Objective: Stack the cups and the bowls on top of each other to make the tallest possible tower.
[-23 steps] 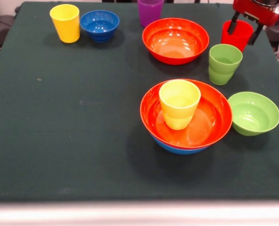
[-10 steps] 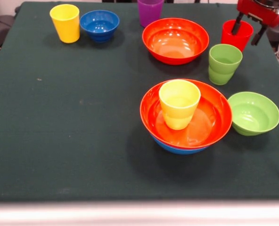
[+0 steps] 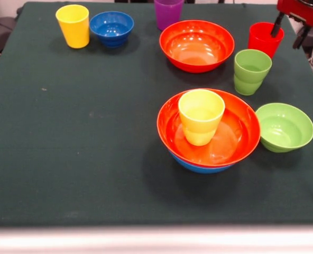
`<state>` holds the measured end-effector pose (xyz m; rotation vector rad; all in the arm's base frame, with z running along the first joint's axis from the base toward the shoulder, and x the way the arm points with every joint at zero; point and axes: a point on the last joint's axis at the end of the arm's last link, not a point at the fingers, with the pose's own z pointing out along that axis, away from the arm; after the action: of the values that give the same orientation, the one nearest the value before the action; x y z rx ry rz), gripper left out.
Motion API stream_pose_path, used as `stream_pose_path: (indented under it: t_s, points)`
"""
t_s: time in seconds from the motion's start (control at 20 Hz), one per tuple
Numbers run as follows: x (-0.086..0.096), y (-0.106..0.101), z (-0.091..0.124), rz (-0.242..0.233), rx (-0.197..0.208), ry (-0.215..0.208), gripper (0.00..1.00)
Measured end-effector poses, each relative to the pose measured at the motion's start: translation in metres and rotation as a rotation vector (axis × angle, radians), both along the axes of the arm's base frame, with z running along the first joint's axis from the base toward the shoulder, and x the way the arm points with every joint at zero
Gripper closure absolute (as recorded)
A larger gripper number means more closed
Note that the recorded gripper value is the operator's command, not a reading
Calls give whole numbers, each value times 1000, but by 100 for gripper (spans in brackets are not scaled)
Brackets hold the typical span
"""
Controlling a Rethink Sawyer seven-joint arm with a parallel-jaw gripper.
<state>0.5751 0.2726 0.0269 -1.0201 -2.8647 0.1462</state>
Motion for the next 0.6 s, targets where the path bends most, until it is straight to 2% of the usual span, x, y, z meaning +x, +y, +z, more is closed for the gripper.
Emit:
stream_pose_path:
  t_s: [0.6]
  points:
    - [0, -1, -4, -10, -4, -16, 0]
